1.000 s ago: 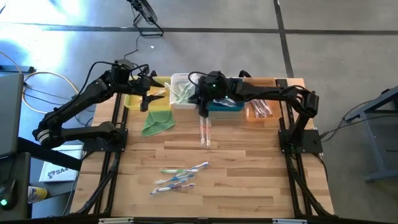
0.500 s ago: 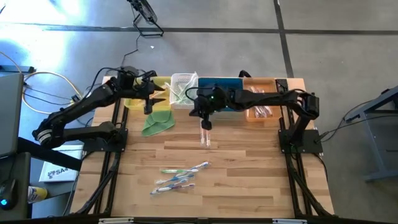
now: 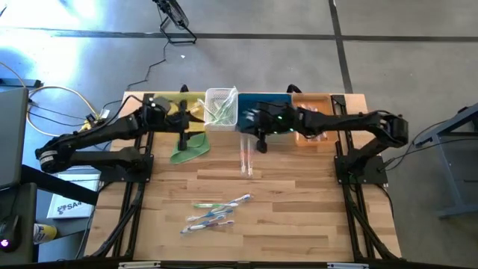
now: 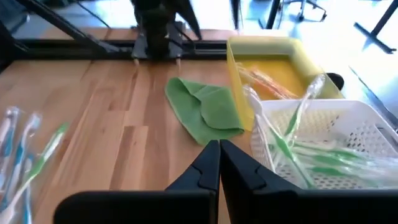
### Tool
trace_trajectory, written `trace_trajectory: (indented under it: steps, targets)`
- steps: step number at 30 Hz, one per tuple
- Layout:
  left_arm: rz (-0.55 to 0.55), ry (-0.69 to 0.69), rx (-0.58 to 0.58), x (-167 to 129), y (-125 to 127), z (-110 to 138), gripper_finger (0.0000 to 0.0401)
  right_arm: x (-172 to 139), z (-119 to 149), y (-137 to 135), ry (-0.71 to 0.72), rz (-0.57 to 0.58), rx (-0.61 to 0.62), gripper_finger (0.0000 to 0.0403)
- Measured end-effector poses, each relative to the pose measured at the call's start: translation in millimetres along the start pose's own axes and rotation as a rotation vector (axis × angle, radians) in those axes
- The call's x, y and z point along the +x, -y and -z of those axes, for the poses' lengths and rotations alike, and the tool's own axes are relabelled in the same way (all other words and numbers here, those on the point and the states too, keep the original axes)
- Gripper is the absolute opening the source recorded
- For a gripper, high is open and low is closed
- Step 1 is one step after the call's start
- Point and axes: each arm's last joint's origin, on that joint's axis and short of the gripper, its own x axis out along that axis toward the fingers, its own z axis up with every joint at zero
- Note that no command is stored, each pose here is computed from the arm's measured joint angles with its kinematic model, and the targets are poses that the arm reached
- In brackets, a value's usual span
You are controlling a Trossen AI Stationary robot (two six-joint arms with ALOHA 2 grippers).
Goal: Pick & Place Toothbrushes
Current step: Put the green toothbrush into the white bin
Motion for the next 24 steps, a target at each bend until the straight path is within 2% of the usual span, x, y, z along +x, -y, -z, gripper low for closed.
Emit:
trace_trajectory:
  steps: [10, 19, 24]
  targets:
    - [0.053, 0.058, 0.087, -1.4, 32.9, -18.5, 0.0137, -47.2, 43.3, -12.9, 0.162, 0.027, 0.076, 0.0004]
    - [0.005, 0.076, 0.109, -1.9, 50.6, -28.7, 0.0136, -99.3, 69.7, -22.9, 0.275, 0.089, 0.067, 0.0004]
    - [-0.011, 0.065, 0.118, -0.8, 54.8, -29.8, 0.0136, -117.5, 82.5, -27.4, 0.277, 0.1, 0.018, 0.0004]
